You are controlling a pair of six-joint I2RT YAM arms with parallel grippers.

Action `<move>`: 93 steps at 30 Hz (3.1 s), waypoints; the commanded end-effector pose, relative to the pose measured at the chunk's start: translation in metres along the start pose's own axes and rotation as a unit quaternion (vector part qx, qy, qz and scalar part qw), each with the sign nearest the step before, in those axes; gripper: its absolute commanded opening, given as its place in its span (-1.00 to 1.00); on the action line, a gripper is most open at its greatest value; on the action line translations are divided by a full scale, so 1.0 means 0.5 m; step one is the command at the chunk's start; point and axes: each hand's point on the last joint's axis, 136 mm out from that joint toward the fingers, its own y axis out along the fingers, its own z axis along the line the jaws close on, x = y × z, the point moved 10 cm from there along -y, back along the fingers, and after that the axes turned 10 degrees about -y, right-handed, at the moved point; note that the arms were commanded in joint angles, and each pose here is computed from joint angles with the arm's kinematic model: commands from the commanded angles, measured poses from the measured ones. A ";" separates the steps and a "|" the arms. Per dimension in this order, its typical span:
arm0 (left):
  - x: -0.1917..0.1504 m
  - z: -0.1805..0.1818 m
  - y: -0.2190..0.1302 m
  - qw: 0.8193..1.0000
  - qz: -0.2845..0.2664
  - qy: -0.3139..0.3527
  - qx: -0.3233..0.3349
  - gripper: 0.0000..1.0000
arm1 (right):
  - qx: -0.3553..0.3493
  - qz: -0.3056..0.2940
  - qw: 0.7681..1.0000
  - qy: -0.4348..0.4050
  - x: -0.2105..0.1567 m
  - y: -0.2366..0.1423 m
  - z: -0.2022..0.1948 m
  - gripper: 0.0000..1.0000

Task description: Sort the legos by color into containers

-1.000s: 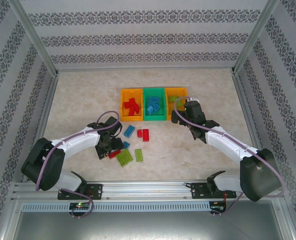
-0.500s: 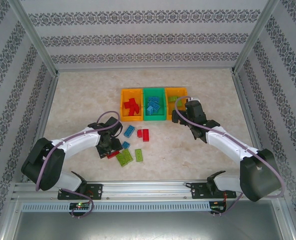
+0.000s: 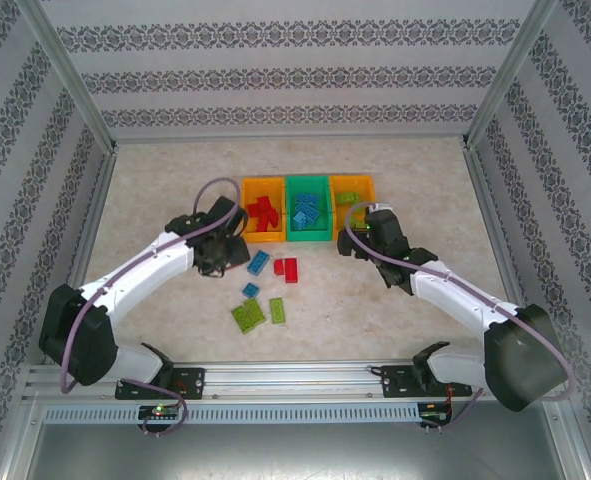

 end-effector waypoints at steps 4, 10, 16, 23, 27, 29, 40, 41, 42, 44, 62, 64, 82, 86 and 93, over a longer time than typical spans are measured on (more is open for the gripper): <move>0.117 -0.114 -0.012 0.994 -0.068 0.079 -0.023 0.28 | 0.042 0.014 0.999 -0.001 -0.037 -0.006 0.066 0.91; 0.198 -0.206 0.064 0.994 -0.056 0.084 -0.051 0.29 | 0.068 0.050 0.996 -0.023 -0.069 0.009 0.150 0.84; 0.239 -0.243 0.135 0.995 -0.045 0.079 -0.045 0.29 | 0.081 0.072 0.994 -0.032 -0.090 0.027 0.210 0.71; 0.253 -0.258 0.172 0.995 -0.040 0.078 -0.042 0.54 | 0.108 0.091 0.989 -0.046 -0.099 0.048 0.262 0.64; 0.257 -0.261 0.163 0.995 -0.044 0.075 -0.048 0.72 | 0.113 0.104 0.986 -0.057 -0.103 0.062 0.286 0.64; 0.257 -0.264 0.151 0.995 -0.048 0.074 -0.057 0.77 | 0.113 0.109 0.986 -0.060 -0.104 0.069 0.293 0.64; 0.237 -0.249 0.059 0.988 -0.082 0.074 -0.103 0.99 | 0.097 0.149 0.980 -0.088 -0.106 0.103 0.322 0.55; 0.235 -0.245 0.053 0.988 -0.085 0.075 -0.105 0.99 | 0.092 0.153 0.980 -0.091 -0.108 0.106 0.322 0.52; 0.232 -0.239 0.045 0.987 -0.089 0.074 -0.107 0.99 | 0.088 0.157 0.979 -0.094 -0.109 0.109 0.322 0.48; 0.229 -0.228 0.029 0.986 -0.100 0.073 -0.111 0.99 | 0.084 0.165 0.978 -0.100 -0.110 0.114 0.324 0.41; 0.190 -0.144 -0.030 0.982 -0.129 0.062 -0.121 0.99 | 0.039 0.164 0.978 -0.122 -0.098 0.106 0.304 -0.43; 0.187 -0.128 -0.028 0.983 -0.130 0.058 -0.113 0.99 | 0.035 0.163 0.978 -0.122 -0.092 0.090 0.296 -0.45; 0.121 0.036 -0.015 0.990 -0.106 0.043 -0.085 0.99 | 0.212 0.060 0.974 -0.057 0.117 0.075 0.317 -0.45; 0.098 0.057 -0.001 0.992 -0.089 0.048 -0.079 0.99 | 0.245 0.059 0.967 -0.039 0.153 0.108 0.331 -0.44; 0.070 0.088 0.000 0.992 -0.090 0.034 -0.078 0.99 | 0.253 0.076 0.964 -0.026 0.182 0.180 0.359 -0.39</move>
